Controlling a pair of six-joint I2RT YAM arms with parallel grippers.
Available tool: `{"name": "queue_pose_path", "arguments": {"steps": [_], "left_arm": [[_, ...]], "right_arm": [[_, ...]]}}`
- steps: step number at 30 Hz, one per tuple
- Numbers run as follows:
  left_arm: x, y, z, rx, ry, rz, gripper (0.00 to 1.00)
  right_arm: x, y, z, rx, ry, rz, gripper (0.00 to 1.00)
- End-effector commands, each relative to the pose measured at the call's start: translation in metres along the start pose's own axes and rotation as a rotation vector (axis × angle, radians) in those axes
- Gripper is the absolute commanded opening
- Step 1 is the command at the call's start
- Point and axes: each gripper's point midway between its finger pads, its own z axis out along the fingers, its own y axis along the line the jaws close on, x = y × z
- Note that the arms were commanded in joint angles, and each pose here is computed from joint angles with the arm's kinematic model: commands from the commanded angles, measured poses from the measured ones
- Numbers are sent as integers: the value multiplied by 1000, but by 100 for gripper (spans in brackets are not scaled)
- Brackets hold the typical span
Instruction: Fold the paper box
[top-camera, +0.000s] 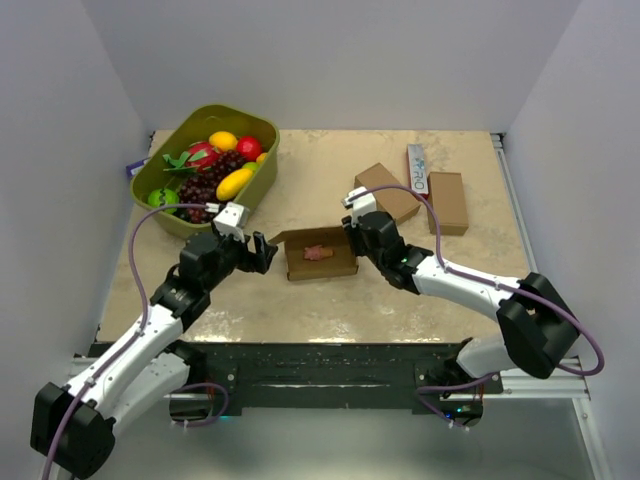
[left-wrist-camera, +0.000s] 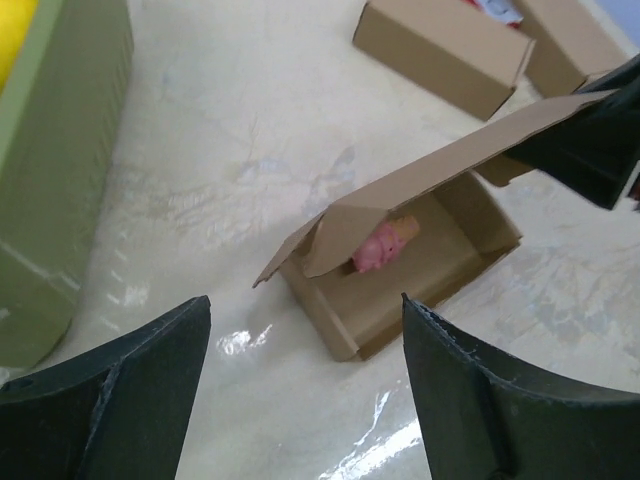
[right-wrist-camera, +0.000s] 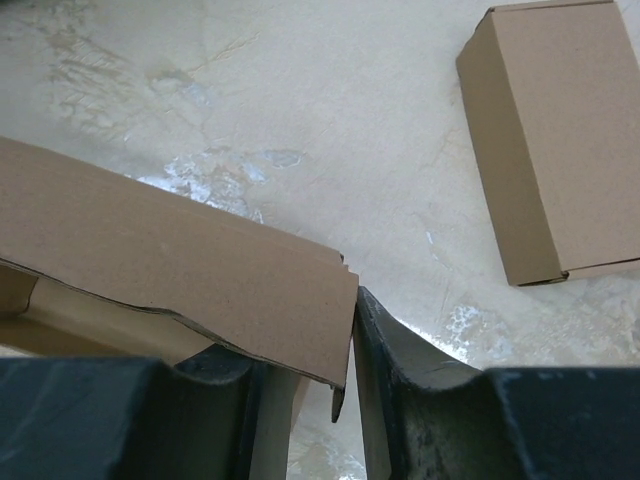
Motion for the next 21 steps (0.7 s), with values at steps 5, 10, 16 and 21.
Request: {"name": "queue_pose_path", "arguments": {"steps": [5,10,16,21], "left_arm": [[3,23,16,-129,-45,4,81],[17,28,29,-134,1,33,79],[17,21,36,-74,-33,78,75],[17,15,42,-33,-57,99,73]], "right_arm": [[-11,7,-1,-44,-5,4,31],[-10,9,-2,-58,2,3,30],[-8,9,-2,-55,20,11,29],[-6,8,-1,-47,43,17,26]]}}
